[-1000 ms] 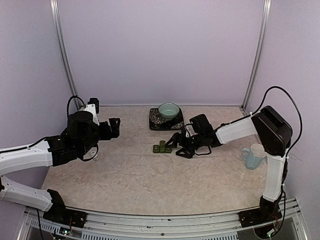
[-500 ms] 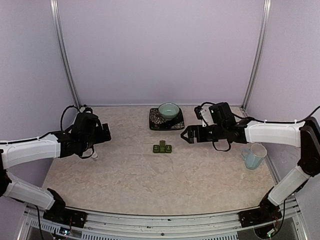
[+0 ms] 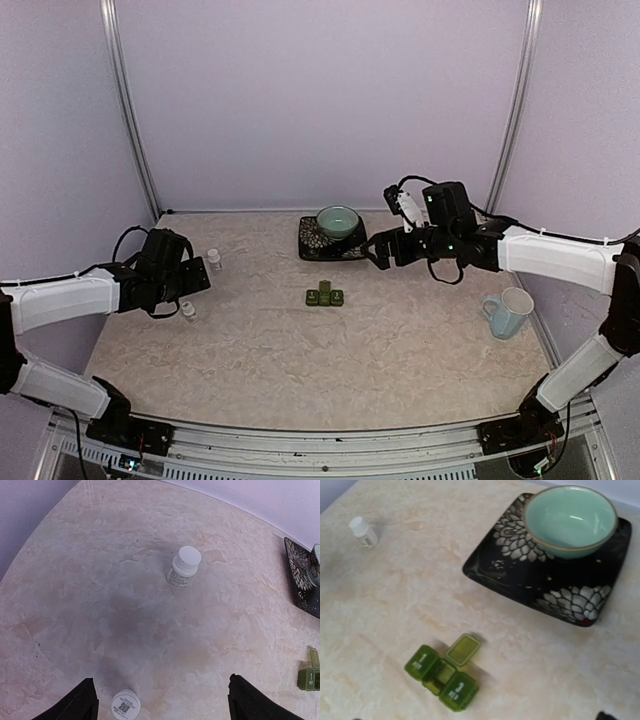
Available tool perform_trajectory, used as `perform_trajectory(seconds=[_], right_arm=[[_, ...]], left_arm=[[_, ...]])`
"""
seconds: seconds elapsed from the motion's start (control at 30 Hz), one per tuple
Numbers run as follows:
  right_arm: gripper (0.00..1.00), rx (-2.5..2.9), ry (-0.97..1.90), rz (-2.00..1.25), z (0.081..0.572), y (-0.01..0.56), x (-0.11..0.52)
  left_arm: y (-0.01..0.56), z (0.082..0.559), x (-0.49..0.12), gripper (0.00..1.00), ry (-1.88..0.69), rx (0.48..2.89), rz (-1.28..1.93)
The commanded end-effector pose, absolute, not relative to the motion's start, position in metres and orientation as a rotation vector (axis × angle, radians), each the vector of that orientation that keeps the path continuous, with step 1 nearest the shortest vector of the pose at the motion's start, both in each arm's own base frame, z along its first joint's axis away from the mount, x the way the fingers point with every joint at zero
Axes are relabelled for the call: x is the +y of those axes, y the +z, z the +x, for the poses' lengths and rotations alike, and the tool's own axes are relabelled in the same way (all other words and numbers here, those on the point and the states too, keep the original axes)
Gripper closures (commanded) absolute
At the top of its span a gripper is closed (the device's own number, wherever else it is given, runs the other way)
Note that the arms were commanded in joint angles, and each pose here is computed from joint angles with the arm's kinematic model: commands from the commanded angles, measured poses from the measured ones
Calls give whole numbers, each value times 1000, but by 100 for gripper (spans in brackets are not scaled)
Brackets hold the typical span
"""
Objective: Sort the pills into containers
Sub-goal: Pick up the pill bottle from the center of the board.
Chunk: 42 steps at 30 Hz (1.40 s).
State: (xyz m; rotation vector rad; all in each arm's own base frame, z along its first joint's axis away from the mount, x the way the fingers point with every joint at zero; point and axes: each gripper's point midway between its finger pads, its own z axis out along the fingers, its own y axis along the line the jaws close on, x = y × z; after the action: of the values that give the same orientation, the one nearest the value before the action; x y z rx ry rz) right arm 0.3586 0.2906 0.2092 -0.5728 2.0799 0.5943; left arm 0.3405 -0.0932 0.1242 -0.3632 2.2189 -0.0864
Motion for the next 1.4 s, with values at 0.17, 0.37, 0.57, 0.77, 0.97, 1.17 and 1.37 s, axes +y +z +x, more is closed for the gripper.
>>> perform_trajectory(seconds=[0.17, 0.37, 0.57, 0.77, 0.97, 1.17, 1.37], right_arm=[[0, 2114, 733, -496, 353, 243, 286], [0, 2038, 664, -471, 349, 255, 268], [0, 1836, 734, -445, 332, 261, 260], [0, 1851, 856, -493, 304, 236, 289], [0, 1991, 730, -591, 282, 215, 327], [0, 1924, 717, -531, 264, 238, 298], [0, 1955, 674, -555, 258, 226, 288]], left_arm=[[151, 334, -85, 3, -22, 2266, -468], [161, 332, -79, 1, -32, 2218, -488], [162, 318, -89, 1, -150, 2141, -515], [177, 287, -74, 1, -162, 2076, -459], [202, 255, -66, 1, -244, 1992, -468], [187, 249, -75, 1, -240, 2053, -471], [153, 252, -82, 3, -152, 2167, -469]])
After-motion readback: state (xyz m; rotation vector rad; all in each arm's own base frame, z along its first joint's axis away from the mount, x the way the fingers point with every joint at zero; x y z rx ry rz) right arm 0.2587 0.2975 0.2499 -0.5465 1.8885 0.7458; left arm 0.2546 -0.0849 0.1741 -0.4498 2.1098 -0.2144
